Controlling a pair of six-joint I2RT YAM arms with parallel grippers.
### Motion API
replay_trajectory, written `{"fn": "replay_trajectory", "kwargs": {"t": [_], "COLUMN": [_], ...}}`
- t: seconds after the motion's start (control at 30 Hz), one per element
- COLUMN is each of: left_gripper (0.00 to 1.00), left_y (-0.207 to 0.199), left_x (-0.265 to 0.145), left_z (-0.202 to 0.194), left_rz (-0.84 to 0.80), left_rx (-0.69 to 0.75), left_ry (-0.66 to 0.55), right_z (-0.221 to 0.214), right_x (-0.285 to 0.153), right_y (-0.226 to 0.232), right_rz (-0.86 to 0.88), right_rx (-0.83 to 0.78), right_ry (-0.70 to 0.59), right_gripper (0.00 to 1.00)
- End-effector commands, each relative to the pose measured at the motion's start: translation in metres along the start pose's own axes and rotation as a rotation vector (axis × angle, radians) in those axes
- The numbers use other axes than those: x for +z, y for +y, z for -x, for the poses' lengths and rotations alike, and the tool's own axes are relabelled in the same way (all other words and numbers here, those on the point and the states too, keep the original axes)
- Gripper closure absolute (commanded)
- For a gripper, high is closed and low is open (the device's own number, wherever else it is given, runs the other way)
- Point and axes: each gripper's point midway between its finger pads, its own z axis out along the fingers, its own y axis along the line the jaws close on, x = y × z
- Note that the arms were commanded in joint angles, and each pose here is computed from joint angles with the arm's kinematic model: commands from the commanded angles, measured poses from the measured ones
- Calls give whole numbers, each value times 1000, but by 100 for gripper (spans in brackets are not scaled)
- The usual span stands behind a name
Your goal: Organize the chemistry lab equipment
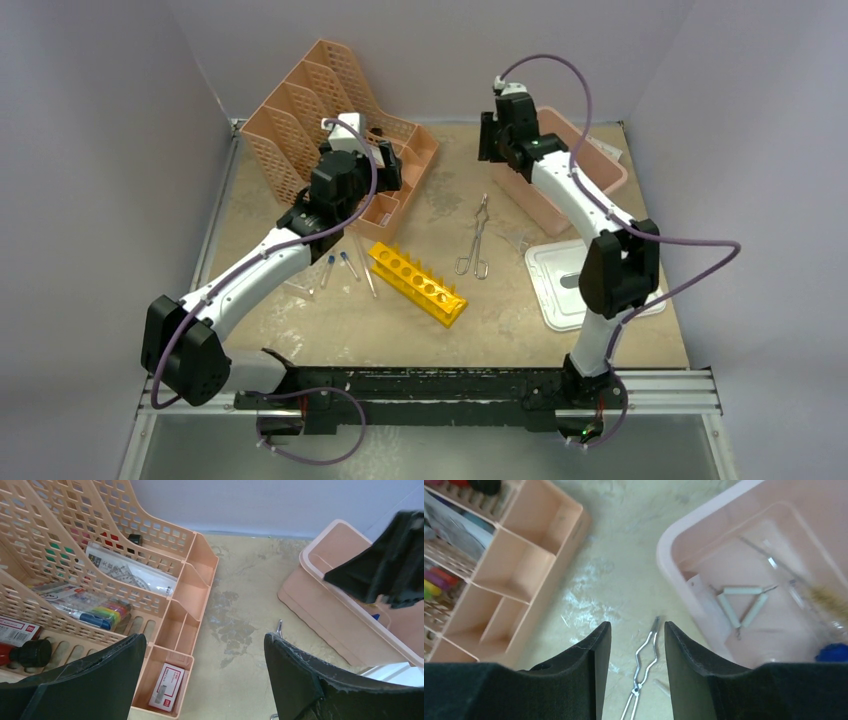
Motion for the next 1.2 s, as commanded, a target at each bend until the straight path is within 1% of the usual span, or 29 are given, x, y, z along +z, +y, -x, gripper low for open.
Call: {"fn": "replay_trajectory", "kwargs": {"t": [0.0, 0.17, 0.27, 0.33, 0.6, 0.73, 0.87, 1.0, 1.17], "left_gripper": [13, 13, 13, 13, 13, 13, 13, 13, 13], "left_y": [-6, -5, -1, 0, 2, 1, 0, -2, 0], "left_x": [-7, -9, -14, -16, -22, -22, -19, -18, -19], "left_z": [23, 19, 20, 21, 25, 29, 27, 24, 17], "left_rz": [-25, -28, -19, -10, -10, -9, -15, -22, -19], "left_rx": [-42, -39, -42, -44, -47, -41, -36, -37, -39], "left_ry": [-69, -57, -66, -73, -83, -92, -84, -71, -54], "right_z": [-31, -67, -79, -89, -115, -126, -140, -155, -172], "right_x": [27, 57, 66, 73, 97, 99, 100, 105, 114], "right_y": [-1, 6, 9, 10, 5, -6, -8, -6, -6], "right_rz": [-60, -103, -175, -195, -255, -326, -334, -314, -313], "right_rx": [38, 19, -48, -64, -17, 7, 21, 24, 14], "right_ry": [49, 125, 122, 136, 171, 186, 214, 247, 271], "right_gripper": [55, 54, 52, 51, 49, 49, 49, 52, 59]}}
